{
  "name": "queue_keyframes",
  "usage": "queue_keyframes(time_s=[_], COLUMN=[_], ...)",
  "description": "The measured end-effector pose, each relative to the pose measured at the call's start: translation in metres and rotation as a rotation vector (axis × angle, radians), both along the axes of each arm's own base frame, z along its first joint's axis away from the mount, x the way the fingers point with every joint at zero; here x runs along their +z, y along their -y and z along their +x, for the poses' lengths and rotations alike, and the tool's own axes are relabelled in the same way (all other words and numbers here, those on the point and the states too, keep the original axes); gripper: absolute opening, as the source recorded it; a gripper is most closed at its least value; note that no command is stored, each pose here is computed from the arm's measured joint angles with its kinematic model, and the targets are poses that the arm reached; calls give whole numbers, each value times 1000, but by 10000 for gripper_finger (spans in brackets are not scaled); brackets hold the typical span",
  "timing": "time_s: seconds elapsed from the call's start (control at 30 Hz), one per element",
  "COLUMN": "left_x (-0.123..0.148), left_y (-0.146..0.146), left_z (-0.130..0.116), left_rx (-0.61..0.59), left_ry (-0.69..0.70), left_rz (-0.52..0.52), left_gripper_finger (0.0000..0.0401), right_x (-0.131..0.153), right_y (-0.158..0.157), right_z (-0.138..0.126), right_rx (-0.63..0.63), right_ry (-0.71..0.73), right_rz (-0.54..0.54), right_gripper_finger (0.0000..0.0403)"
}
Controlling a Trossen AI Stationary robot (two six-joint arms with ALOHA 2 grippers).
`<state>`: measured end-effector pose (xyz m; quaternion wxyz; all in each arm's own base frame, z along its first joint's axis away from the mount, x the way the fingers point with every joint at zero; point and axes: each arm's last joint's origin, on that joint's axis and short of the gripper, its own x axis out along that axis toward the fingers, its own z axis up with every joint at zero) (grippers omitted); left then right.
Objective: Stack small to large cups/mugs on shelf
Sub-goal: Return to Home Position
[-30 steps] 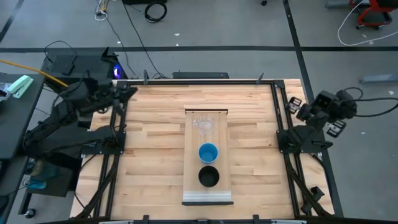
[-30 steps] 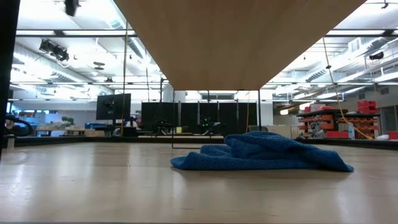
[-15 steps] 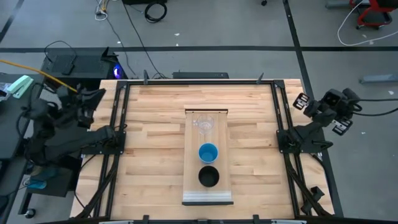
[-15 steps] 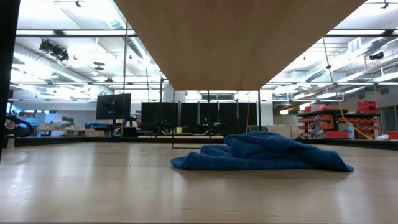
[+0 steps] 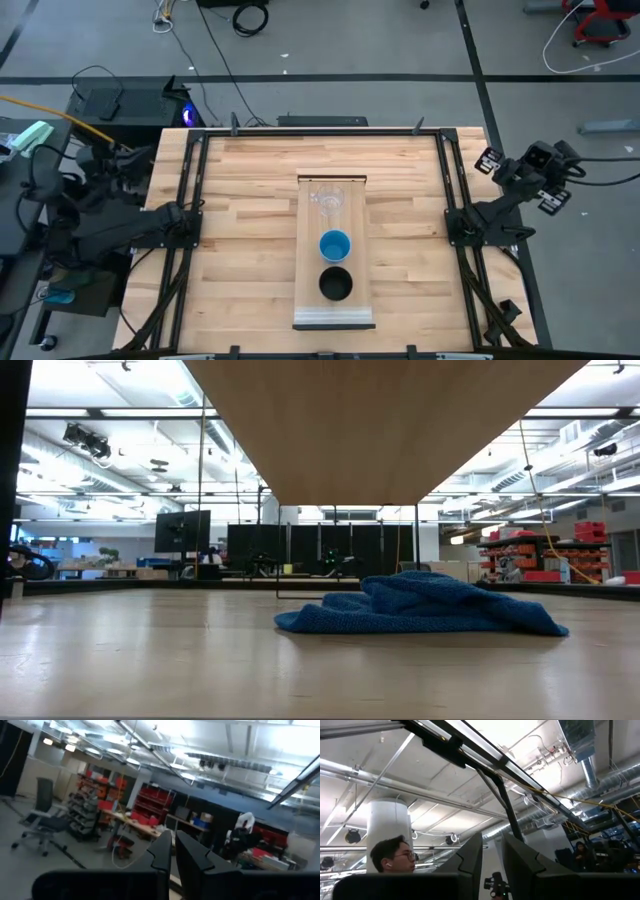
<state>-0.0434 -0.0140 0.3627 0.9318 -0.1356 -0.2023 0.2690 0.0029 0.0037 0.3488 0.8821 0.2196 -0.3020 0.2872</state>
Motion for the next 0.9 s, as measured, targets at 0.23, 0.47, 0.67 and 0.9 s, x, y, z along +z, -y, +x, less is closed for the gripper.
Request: queue_keyframes(time_s=[0.23,0.47,0.67,0.9], left_x=[-6,-36,-55,-78], left_y=[-4,-19,-29,-37], left_z=[6,40,63,80], left_rx=[28,-8,-9,-15], left_ry=[-10,-64,-34,-66], left_rz=[-45,-120,-103,-155], left_gripper_finger=[23,33,34,24], right_x=[0,-22,-47,-60], right_y=[1,-7,-14,-17], right_z=[0,20,36,43], right_rx=[-20,-16,11,30], right_ry=[-18,-67,-69,-98], right_rz=[6,43,79,92], right_gripper_finger=[79,79,79,79])
